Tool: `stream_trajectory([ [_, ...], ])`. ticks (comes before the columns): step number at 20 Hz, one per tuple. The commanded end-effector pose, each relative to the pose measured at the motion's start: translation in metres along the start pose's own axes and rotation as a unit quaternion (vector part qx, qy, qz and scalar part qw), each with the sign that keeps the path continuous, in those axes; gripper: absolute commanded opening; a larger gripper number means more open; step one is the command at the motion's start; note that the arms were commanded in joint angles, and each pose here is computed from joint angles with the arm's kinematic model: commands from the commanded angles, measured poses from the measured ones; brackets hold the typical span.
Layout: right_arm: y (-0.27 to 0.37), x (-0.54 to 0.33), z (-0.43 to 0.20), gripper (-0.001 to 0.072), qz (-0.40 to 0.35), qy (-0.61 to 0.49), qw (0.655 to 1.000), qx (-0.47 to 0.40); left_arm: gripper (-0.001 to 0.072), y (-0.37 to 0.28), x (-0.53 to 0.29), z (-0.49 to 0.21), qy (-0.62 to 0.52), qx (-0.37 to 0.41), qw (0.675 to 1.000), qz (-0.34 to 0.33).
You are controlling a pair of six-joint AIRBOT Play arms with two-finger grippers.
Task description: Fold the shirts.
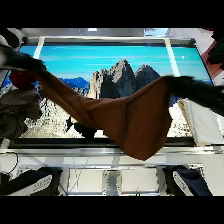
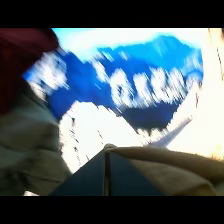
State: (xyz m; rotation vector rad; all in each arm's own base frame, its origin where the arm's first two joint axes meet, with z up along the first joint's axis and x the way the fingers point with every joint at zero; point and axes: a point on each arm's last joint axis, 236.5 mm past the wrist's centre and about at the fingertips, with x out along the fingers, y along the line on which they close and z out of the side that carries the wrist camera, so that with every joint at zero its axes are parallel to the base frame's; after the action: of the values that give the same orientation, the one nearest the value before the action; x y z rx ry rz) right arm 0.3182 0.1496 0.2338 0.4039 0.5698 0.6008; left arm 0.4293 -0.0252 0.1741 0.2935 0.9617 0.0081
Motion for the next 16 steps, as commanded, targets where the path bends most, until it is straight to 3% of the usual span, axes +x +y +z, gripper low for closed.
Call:
stream_trajectory([
  [1, -0.045, 0.067, -0.093, 0.0024, -0.001, 0.156, 0.987, 0.045, 0.0010, -0.075, 0.126, -0.075, 0.181, 0.023, 0.979, -0.088],
  [4, -0.093, 0.115, -0.146, 0.0024, -0.042, 0.203, 0.976, 0.066, 0.0010, -0.104, 0.195, -0.156, 0.332, 0.041, 0.937, -0.103],
  [7, -0.136, 0.144, -0.160, 0.0024, -0.088, 0.194, 0.973, 0.088, 0.0011, -0.112, 0.217, -0.194, 0.394, 0.051, 0.912, -0.105],
  [11, -0.163, 0.154, -0.161, 0.0025, -0.124, 0.178, 0.973, 0.077, 0.0011, -0.112, 0.227, -0.160, 0.337, 0.039, 0.935, -0.100],
  [14, -0.168, 0.155, -0.154, 0.0032, -0.131, 0.165, 0.975, 0.074, 0.0042, -0.102, 0.213, -0.074, 0.217, -0.005, 0.972, -0.094],
  [15, -0.168, 0.156, -0.154, 0.0082, -0.132, 0.163, 0.975, 0.074, 0.0236, -0.097, 0.202, -0.047, 0.179, -0.009, 0.979, -0.093],
  [16, -0.169, 0.155, -0.153, 0.0223, -0.133, 0.162, 0.975, 0.074, 0.0506, -0.091, 0.188, -0.020, 0.143, -0.012, 0.985, -0.093],
])
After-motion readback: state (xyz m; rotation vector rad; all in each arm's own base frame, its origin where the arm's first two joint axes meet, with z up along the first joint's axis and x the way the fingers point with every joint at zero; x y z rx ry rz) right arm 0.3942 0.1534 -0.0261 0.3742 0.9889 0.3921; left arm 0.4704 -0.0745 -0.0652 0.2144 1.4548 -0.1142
